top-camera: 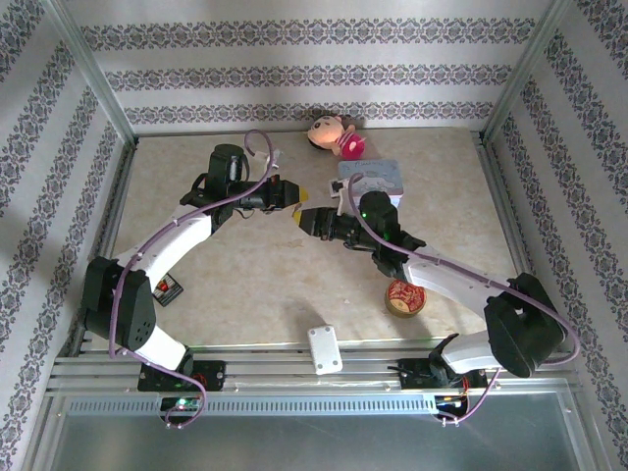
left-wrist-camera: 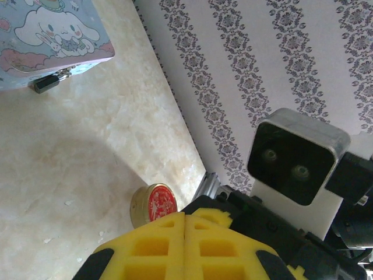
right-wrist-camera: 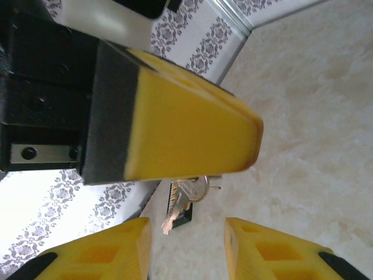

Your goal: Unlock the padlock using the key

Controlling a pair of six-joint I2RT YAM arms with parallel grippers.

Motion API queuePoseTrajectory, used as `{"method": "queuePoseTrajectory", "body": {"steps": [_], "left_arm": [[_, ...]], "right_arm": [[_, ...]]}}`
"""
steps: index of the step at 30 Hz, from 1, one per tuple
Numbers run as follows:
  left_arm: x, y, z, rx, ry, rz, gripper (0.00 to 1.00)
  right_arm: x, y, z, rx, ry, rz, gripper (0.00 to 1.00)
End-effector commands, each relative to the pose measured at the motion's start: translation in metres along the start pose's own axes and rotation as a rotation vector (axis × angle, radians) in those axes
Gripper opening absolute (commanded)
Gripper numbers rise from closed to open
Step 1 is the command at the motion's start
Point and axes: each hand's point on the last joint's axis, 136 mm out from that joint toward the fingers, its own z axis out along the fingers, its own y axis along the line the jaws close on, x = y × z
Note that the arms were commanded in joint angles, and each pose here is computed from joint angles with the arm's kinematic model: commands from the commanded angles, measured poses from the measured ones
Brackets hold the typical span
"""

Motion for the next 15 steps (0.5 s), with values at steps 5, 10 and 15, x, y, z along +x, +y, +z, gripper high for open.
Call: {"method": "queuePoseTrajectory", "body": {"steps": [5, 10, 15], "left_arm": [[0.004, -0.011, 0.005, 0.054, 0.015, 0.011, 0.0], [0.005, -0.013, 0.008, 0.066, 0.018, 0.005, 0.0], [0.007, -0.015, 0.009, 0.075, 0.021, 0.0, 0.0]], "right_arm": [[-0.022, 0.008, -0.006, -0.033, -0.107, -0.003, 0.3], [-0.026, 0.01, -0.003, -0.056, -0.125, 0.006, 0.26], [-0.029, 0.011, -0.001, -0.075, -0.134, 0.011, 0.19]]}}
